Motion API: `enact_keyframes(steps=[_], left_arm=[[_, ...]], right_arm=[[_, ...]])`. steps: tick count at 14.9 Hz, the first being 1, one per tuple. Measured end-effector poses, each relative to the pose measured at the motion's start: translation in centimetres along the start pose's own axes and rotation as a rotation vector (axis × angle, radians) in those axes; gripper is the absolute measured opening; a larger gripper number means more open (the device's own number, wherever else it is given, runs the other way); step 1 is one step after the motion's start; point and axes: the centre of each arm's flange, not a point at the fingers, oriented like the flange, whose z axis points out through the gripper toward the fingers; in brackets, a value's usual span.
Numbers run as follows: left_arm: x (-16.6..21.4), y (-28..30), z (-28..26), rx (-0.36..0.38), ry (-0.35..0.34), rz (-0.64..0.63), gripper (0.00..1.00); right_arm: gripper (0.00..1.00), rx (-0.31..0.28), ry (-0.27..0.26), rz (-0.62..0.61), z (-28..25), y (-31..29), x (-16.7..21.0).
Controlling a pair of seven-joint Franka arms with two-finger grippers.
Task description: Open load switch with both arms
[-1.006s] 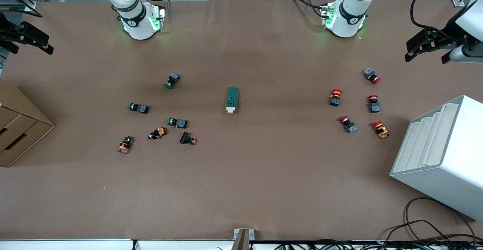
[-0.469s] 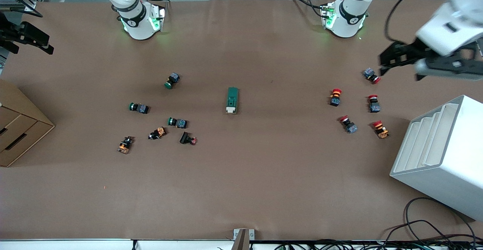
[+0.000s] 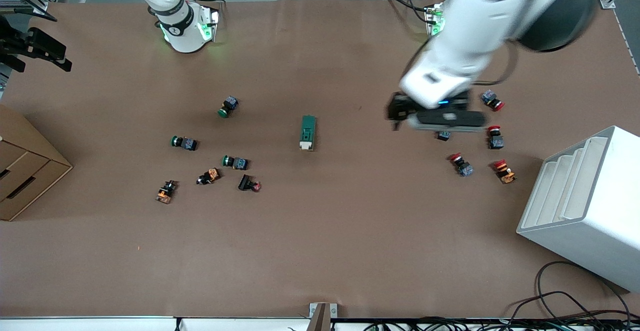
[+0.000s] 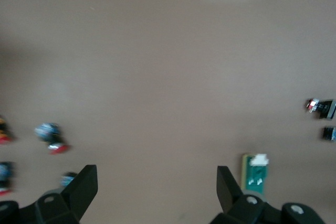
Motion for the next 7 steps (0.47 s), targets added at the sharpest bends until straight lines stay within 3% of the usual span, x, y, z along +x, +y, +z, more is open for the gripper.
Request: enact_keyframes(steps=[4, 7], left_arm=[[-7.3, 11.4, 8.5, 0.062, 0.077, -0.055, 1.00], [-14.0, 16.6, 13.8, 0.118, 0.111, -0.014, 1.00]], right_arm=[[1.00, 0.007, 0.005, -0.001, 0.0, 0.0, 0.0], [1.00, 0.007, 0.006, -0.001, -0.1, 0.0, 0.1]])
